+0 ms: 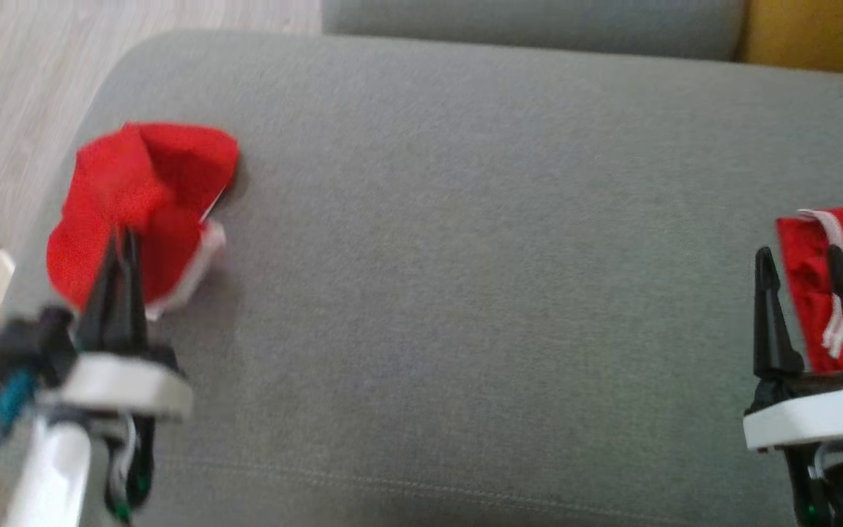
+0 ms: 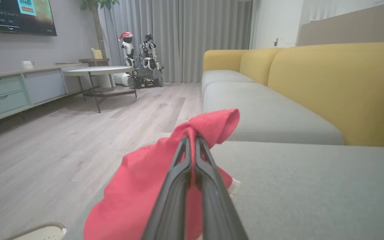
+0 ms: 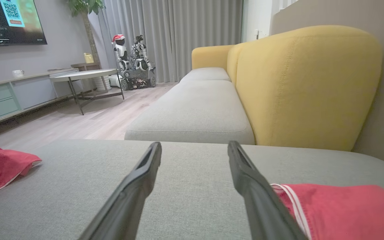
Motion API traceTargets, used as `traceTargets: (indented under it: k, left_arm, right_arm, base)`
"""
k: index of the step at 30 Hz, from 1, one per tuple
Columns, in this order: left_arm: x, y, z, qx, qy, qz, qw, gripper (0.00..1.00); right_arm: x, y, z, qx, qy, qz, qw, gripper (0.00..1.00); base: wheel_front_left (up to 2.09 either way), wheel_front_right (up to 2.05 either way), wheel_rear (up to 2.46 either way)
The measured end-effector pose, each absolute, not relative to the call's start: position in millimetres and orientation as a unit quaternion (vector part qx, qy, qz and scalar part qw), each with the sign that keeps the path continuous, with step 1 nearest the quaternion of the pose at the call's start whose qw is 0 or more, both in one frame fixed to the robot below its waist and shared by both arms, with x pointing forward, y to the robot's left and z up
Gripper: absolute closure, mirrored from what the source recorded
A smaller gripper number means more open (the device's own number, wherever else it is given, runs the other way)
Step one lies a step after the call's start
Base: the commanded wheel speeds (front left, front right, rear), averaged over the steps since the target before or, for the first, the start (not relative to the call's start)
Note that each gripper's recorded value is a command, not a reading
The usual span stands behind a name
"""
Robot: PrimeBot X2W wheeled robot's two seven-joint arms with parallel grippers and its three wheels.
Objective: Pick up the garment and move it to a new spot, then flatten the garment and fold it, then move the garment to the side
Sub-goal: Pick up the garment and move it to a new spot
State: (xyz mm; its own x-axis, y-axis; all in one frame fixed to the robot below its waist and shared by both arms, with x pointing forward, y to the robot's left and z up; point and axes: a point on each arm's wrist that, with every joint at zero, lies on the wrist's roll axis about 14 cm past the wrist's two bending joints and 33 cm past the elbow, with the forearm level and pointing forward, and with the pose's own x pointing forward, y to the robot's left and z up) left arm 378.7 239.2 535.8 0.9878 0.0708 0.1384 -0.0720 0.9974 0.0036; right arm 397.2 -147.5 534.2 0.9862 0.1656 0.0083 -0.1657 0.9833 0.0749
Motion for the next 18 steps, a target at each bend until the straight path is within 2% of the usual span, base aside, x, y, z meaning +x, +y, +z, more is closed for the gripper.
traceTargets:
  k: [7,18]
  left_arm:
    - [361,193,522,-0.022,-0.046,-0.022,0.998,1.00]
    - [399,70,539,-0.042,-0.064,-0.216,0.973,1.00]
  right_arm:
    - [379,-170,540,0.046,-0.009,0.051,0.998,0.00]
    - [354,-208,537,0.059,-0.008,-0.009,0.998,0.00]
  base:
    - [0.00,0.00,0.00]
    - [0.00,0.00,0.00]
